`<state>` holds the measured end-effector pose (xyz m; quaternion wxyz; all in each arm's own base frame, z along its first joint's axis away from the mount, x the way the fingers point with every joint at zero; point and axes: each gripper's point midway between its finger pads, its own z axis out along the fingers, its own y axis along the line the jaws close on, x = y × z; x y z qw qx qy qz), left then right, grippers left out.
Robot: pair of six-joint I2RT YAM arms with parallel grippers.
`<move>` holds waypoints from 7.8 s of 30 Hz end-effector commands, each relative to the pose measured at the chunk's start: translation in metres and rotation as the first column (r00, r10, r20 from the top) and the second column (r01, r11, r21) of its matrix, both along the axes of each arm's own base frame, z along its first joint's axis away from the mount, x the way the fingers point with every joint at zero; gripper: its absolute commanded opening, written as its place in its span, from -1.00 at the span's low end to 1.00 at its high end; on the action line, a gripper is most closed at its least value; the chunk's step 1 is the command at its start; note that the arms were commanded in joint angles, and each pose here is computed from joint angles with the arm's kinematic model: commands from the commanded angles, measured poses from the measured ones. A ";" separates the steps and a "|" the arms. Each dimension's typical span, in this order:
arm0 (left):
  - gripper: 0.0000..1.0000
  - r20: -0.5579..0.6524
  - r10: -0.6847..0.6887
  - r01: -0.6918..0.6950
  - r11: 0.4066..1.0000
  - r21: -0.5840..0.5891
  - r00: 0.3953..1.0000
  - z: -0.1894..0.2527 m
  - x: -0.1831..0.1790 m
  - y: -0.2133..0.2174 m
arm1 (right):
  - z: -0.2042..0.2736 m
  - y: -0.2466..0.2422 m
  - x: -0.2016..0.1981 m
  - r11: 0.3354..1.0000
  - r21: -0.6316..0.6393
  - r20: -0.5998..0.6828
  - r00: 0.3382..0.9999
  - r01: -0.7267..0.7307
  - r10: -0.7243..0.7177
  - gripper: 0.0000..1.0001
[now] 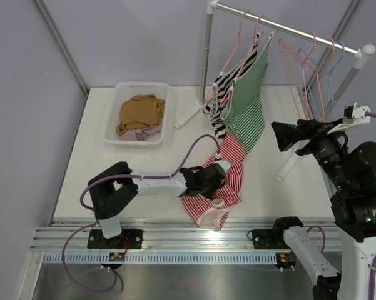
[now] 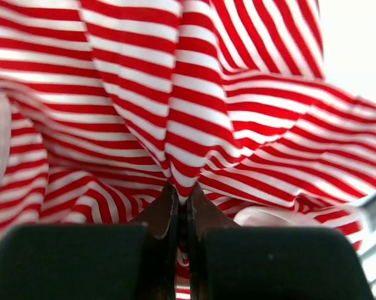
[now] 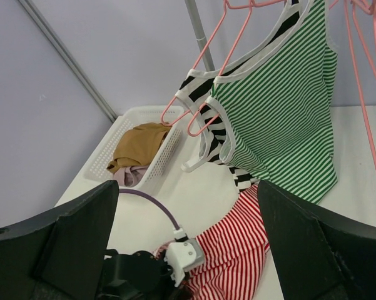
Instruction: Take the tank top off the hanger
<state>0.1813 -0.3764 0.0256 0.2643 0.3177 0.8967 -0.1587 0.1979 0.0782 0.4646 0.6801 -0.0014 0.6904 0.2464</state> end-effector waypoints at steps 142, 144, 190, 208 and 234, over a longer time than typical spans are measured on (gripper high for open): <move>0.98 0.314 0.548 -0.363 0.793 -0.489 0.775 0.282 0.057 0.255 | 0.052 0.034 0.184 0.929 0.217 -0.138 0.951 0.301 -0.276 -1.00; 0.98 0.305 0.558 -0.338 0.767 -0.546 0.772 0.301 0.054 0.250 | 0.048 0.036 0.166 0.941 0.222 -0.142 0.963 0.257 -0.230 -1.00; -0.16 0.655 0.288 0.226 0.780 -0.584 0.699 0.448 0.096 0.026 | 0.010 0.095 -0.092 0.778 0.184 -0.143 0.767 -0.601 0.626 -1.00; -1.00 0.538 0.516 -0.192 0.816 -0.545 0.667 0.375 0.143 0.128 | -0.071 0.087 -0.084 0.792 0.006 -0.251 0.766 -0.610 0.592 -1.00; -1.00 0.555 -0.242 0.592 0.499 -0.633 0.796 0.360 -0.023 0.028 | 0.026 0.093 -0.021 0.833 0.185 0.373 0.821 -0.522 0.432 -1.00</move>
